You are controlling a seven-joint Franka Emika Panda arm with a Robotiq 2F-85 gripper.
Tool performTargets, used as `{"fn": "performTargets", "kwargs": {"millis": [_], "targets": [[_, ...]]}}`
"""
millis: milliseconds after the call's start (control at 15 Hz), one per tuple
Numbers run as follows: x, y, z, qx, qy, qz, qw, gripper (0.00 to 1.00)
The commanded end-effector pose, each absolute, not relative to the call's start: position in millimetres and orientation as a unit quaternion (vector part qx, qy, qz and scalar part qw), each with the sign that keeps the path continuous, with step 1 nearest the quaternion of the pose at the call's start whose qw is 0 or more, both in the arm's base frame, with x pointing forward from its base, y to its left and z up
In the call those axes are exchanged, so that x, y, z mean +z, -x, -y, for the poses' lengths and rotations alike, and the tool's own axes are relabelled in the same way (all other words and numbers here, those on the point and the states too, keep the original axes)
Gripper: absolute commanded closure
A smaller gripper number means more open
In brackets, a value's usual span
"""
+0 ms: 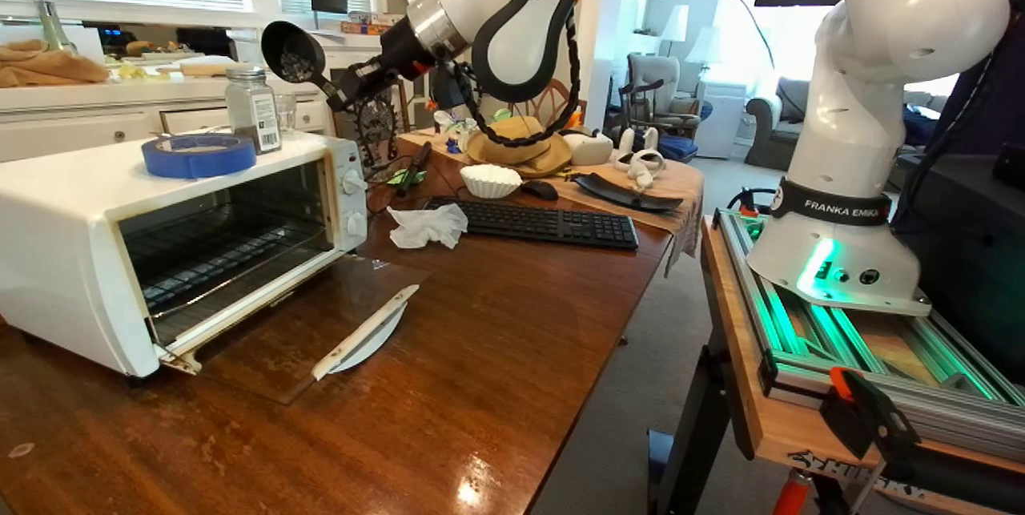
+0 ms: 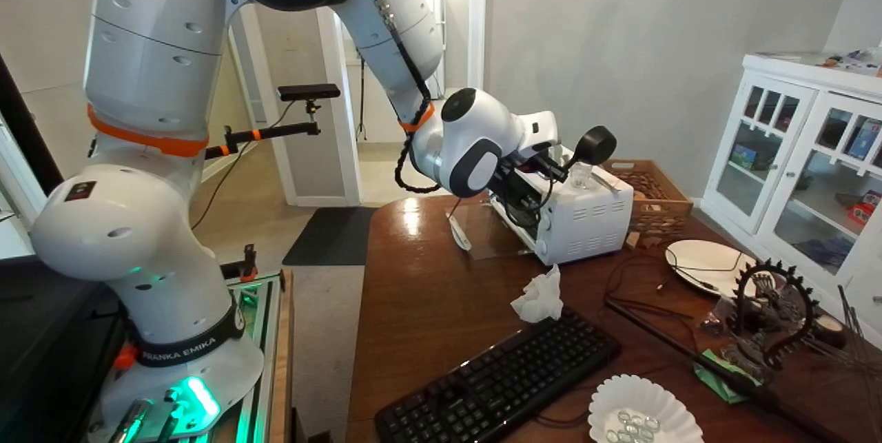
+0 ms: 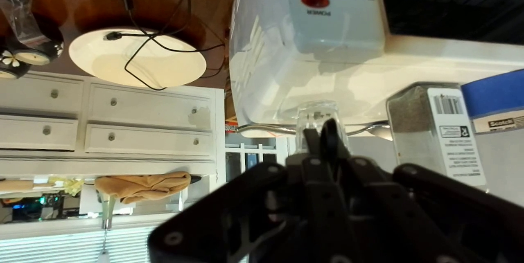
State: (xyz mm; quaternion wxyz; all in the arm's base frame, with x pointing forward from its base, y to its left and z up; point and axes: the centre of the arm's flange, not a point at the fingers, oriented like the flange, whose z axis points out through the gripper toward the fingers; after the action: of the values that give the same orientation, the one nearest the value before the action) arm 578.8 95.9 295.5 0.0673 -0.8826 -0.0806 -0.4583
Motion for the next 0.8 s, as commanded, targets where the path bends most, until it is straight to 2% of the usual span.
{"fn": "performTargets", "kwargs": {"millis": [0,200,267,733], "targets": [[293.0,-573.2,-102.4,-0.468,0.878,0.087,0.057,0.98],[294.5,-573.5,-103.0,-0.467,0.878,0.083,0.062,0.98],[296.8,-578.2,-98.6,-0.463,0.879,0.089,0.064,0.93],[296.8,-578.2,-98.9,-0.463,0.879,0.089,0.064,0.93]]}}
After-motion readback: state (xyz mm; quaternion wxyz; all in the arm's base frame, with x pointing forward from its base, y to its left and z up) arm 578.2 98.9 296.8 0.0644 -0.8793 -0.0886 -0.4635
